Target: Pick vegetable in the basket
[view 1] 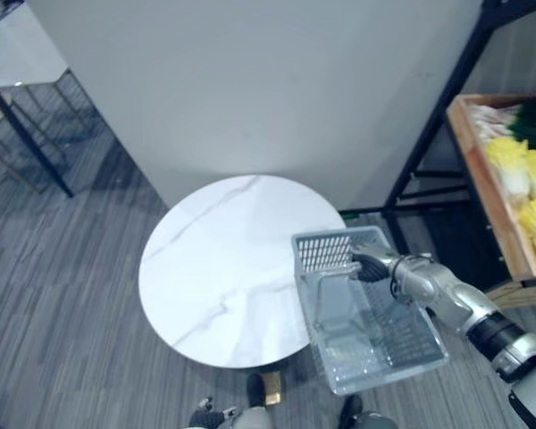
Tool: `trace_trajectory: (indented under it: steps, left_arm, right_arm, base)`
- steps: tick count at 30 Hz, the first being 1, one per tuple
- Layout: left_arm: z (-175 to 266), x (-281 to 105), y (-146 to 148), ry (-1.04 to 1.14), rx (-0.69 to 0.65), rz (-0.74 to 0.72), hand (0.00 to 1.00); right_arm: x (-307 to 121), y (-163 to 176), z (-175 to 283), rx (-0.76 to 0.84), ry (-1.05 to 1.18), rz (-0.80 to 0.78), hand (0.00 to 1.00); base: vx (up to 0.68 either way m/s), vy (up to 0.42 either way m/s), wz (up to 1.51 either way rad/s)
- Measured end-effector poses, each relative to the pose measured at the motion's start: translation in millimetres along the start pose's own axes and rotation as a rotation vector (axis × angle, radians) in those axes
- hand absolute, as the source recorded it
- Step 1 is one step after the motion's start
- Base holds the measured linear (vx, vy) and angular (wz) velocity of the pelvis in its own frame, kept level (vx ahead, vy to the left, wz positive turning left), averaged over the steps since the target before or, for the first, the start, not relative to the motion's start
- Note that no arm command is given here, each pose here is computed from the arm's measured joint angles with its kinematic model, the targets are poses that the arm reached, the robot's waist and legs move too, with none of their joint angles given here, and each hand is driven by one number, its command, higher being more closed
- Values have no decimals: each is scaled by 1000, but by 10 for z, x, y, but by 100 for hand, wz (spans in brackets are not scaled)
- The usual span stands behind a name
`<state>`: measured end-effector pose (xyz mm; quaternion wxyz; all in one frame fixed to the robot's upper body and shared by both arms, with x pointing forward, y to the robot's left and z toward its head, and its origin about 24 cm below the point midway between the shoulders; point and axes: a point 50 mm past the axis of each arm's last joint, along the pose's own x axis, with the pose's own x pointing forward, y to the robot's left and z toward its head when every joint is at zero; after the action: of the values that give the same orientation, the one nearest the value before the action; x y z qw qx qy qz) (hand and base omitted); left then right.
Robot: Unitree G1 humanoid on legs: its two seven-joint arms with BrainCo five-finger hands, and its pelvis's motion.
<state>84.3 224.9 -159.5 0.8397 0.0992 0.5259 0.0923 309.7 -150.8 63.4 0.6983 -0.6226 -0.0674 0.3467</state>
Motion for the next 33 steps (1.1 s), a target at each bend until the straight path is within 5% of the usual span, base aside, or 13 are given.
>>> trace_trajectory:
  steps: [22, 33]
  left_arm:
    - [-267, -66, -24, 80, 74, -44, 0]
    - [-247, -61, -6, 64, 206, -71, 0]
  right_arm:
    - [-1038, 1239, -530, 238, 324, 271, 100]
    - [-1518, 1545, -699, 357, 594, 180, 100]
  base:
    - [32, 8, -18]
    - [-1, 82, -18]
